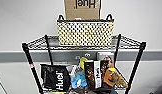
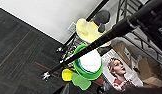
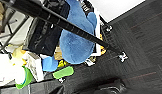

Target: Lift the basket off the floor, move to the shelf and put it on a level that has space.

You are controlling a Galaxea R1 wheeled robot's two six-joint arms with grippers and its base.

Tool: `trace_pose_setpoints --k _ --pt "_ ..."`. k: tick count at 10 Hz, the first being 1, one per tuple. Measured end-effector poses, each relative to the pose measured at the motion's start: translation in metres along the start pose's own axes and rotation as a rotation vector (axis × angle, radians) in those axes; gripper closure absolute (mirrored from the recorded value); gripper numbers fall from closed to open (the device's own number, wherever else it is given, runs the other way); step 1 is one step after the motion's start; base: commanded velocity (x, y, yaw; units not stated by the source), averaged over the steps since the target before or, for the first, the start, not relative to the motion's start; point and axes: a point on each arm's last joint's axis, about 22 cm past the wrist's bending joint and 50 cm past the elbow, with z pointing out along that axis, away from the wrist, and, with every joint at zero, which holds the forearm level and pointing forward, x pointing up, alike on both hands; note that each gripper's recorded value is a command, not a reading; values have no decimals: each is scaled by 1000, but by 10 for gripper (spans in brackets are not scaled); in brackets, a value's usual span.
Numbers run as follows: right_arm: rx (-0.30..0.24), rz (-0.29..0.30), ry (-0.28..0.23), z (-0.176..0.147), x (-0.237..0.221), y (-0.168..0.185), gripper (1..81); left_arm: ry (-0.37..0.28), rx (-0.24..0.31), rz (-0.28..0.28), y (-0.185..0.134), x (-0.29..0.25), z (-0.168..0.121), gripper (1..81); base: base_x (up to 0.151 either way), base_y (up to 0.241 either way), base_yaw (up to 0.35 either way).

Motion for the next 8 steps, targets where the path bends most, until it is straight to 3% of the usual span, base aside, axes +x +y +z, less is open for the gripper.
trace_pose_setpoints --k 4,8 --pt "-53 19 -53 65 -66 41 10 -80 22 -11 -41 -74 53 10 0 0 0" --pt "-74 18 -106 123 -121 57 10 -173 -5 8 -45 -156 103 10 0 0 0"
